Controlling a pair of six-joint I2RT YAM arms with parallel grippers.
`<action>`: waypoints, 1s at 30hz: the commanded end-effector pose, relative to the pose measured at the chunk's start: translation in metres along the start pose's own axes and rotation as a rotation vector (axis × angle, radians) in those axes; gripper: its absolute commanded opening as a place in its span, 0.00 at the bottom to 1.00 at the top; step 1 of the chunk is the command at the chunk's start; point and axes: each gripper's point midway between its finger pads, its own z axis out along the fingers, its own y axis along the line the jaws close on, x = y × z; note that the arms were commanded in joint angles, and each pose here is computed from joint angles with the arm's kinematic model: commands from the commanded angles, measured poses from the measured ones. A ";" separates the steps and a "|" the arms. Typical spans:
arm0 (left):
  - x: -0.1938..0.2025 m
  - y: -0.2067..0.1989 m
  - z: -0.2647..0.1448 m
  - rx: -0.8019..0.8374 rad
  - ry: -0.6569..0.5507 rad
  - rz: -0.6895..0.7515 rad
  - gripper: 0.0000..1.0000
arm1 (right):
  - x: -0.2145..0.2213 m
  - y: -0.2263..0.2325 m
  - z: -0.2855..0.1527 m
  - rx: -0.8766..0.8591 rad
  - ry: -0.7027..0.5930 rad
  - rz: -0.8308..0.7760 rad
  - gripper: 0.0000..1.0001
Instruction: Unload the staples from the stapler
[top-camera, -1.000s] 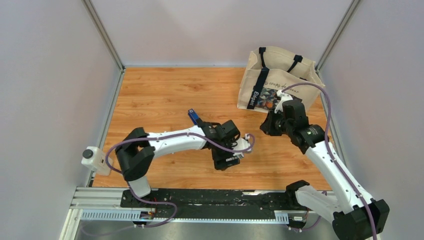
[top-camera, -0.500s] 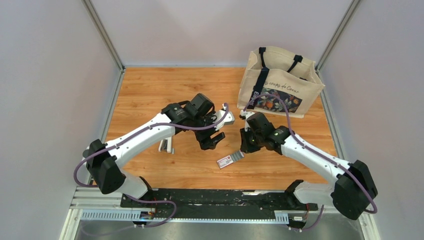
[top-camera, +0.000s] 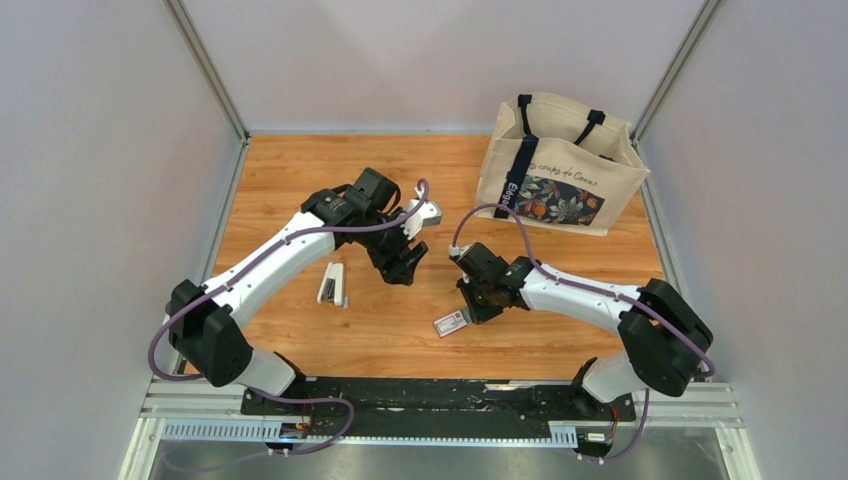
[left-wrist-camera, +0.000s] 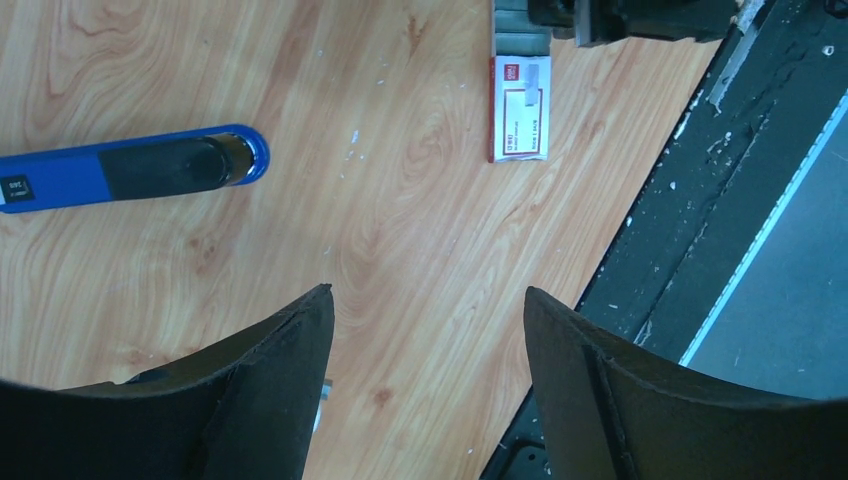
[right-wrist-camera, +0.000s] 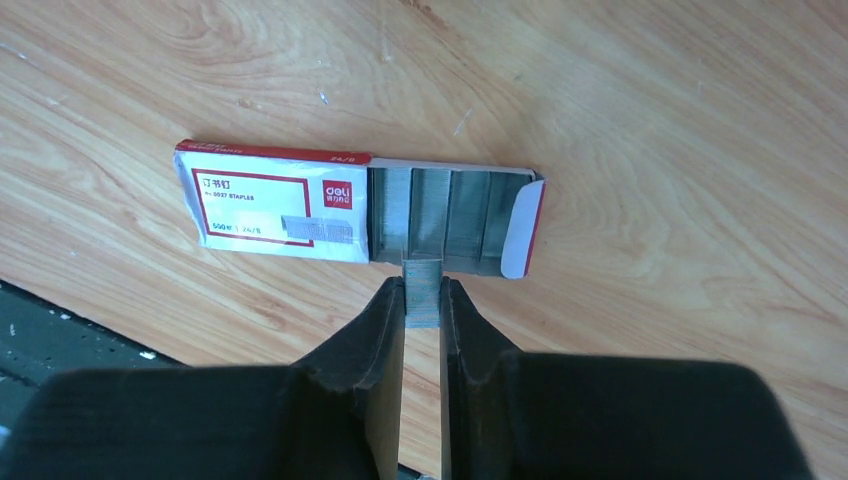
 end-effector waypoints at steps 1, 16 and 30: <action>-0.012 -0.008 -0.006 0.029 -0.055 0.009 0.77 | -0.027 0.009 0.005 0.007 -0.087 -0.039 0.05; -0.007 -0.007 -0.001 0.029 -0.053 0.000 0.77 | -0.041 0.013 0.006 0.012 -0.142 -0.109 0.05; -0.007 -0.008 -0.002 0.026 -0.060 0.007 0.77 | -0.040 0.014 0.010 0.003 -0.132 -0.124 0.05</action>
